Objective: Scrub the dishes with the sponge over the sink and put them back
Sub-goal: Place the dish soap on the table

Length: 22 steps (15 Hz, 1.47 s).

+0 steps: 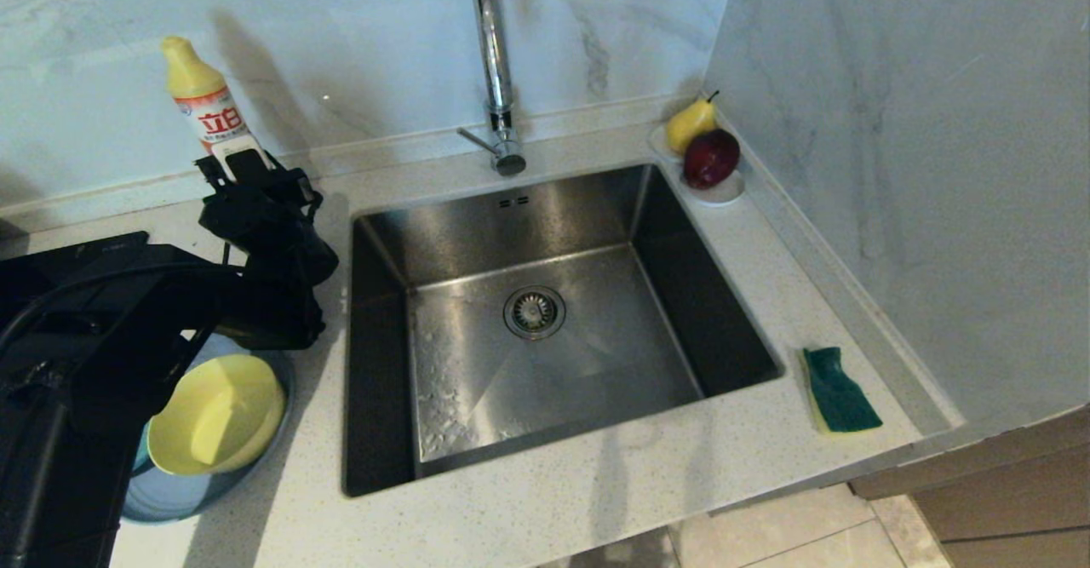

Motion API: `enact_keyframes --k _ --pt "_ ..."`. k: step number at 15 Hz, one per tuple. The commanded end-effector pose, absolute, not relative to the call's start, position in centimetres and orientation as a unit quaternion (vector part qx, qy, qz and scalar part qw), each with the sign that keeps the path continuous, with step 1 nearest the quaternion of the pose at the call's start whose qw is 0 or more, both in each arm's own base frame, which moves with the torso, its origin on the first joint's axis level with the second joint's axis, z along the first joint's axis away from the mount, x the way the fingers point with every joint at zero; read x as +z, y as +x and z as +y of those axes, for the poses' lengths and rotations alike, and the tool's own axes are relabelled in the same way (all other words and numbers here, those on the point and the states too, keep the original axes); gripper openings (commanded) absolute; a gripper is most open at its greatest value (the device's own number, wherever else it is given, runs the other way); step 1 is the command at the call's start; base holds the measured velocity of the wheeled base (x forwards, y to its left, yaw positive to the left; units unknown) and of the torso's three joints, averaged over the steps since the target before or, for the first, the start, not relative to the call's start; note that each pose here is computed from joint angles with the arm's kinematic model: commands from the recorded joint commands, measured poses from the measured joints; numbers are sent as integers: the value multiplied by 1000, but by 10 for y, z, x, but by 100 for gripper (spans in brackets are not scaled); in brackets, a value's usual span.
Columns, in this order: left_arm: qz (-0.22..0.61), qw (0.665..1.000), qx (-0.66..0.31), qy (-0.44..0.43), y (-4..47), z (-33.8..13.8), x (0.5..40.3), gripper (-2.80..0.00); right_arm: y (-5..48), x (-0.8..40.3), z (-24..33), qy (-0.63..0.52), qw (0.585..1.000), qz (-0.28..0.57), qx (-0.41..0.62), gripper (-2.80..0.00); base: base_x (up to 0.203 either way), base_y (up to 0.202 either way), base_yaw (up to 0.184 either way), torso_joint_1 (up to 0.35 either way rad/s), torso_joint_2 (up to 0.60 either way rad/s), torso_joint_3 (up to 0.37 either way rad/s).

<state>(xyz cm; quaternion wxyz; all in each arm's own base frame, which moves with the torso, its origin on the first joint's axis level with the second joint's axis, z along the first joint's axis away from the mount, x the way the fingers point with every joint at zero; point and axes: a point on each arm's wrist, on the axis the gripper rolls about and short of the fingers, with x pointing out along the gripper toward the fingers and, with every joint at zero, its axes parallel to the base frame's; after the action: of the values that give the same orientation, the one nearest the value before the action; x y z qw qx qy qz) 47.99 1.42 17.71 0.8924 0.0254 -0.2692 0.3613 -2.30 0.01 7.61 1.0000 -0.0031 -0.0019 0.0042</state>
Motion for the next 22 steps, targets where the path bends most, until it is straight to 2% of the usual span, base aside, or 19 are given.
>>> enact_keyframes --k 1,4,5,6,14,22 --pt "-266 893 363 26 482 14 171 -280 -23 76 0 -3 1000 -2 5 -280 0 0 0 0 0 0" --pt "-262 894 363 29 483 14 167 -280 -23 76 0 -3 1000 -2 5 -280 0 0 0 0 0 0" --pt "-261 894 363 28 483 14 166 -225 -23 76 0 -3 1000 -2 5 -280 0 0 0 0 0 0" --pt "-260 894 363 29 483 14 166 0 -23 76 0 -3 1000 -2 5 -280 0 0 0 0 0 0" --pt "-276 890 364 17 477 14 182 0 -23 76 0 -3 1000 -2 5 -280 0 0 0 0 0 0" --pt "-321 875 363 -4 434 11 249 0 -23 76 0 -3 1000 -2 5 -280 0 0 0 0 0 0"
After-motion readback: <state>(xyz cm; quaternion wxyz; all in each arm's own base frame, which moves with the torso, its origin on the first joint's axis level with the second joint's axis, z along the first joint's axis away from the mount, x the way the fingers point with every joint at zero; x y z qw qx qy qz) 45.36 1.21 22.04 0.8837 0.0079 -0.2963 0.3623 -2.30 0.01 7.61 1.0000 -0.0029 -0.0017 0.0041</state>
